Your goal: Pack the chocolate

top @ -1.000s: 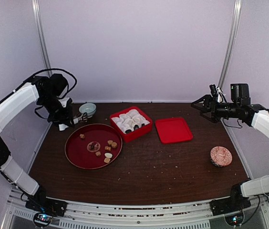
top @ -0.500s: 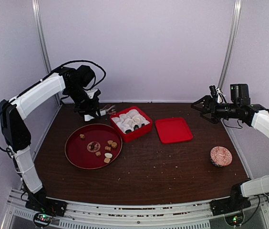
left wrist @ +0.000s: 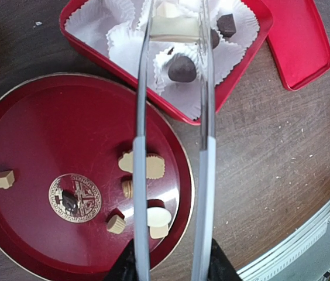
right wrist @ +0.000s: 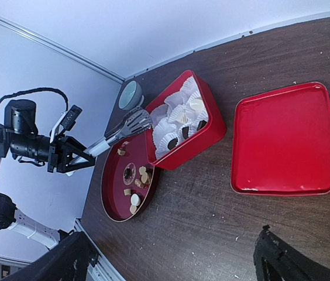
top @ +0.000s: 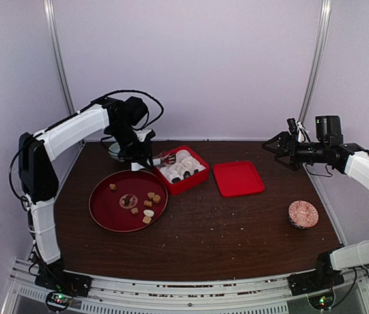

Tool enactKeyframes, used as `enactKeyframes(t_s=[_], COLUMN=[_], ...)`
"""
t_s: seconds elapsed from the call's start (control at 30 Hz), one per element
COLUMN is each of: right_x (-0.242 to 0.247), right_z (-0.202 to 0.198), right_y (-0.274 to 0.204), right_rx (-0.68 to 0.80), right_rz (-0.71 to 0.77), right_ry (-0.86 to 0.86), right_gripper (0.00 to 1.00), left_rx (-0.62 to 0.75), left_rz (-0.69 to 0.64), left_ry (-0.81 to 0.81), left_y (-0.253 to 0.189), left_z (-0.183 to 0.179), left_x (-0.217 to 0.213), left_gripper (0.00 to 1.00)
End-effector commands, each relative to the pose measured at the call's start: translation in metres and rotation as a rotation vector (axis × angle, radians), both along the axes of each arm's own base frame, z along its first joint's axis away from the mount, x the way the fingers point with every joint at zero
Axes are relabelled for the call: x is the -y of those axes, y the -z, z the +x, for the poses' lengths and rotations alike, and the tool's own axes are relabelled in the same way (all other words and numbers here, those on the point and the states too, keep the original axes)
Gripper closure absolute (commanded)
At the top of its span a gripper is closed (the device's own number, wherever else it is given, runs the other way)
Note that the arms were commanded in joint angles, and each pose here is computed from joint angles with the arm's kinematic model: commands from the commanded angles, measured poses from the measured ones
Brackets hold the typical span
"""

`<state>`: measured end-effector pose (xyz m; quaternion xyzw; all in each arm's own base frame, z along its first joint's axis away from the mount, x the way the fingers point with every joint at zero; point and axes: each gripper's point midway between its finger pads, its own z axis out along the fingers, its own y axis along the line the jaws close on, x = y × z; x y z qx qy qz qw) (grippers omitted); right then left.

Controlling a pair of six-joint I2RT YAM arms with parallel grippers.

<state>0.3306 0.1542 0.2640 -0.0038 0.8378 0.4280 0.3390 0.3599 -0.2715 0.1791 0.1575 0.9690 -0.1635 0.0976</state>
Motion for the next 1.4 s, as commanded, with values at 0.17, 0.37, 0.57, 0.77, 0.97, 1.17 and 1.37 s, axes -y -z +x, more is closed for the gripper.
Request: enactKeyframes(t_s=[0.17, 0.37, 0.57, 0.77, 0.97, 1.17, 1.37], right_x=[-0.001, -0.001, -0.001, -0.002, -0.002, -0.003, -0.004], right_z=[-0.001, 0.0, 0.002, 0.004, 0.006, 0.008, 0.008], right_y=[0.0, 0.0, 0.0, -0.001, -0.002, -0.004, -0.006], right_rx=[0.016, 0.015, 0.013, 0.014, 0.016, 0.024, 0.031], right_rz=[-0.011, -0.008, -0.005, -0.004, -0.001, 0.003, 0.004], right_ry=[0.0, 0.002, 0.004, 0.003, 0.003, 0.001, -0.006], right_gripper=[0.0, 0.0, 0.0, 0.0, 0.0, 0.0, 0.0], left_rx=[0.032, 0.021, 0.02, 0.018, 0.019, 0.05, 0.15], left_rz=[-0.006, 0.026, 0.066, 0.079, 0.105, 0.078, 0.023], left_ry=[0.03, 0.028, 0.036, 0.033, 0.026, 0.028, 0.029], left_y=[0.007, 0.017, 0.023, 0.027, 0.028, 0.011, -0.026], left_z=[0.015, 0.016, 0.019, 0.022, 0.021, 0.022, 0.018], left_x=[0.01, 0.006, 0.002, 0.001, -0.003, -0.001, -0.004], left_gripper=[0.71, 0.68, 0.67, 0.63, 0.58, 0.58, 0.58])
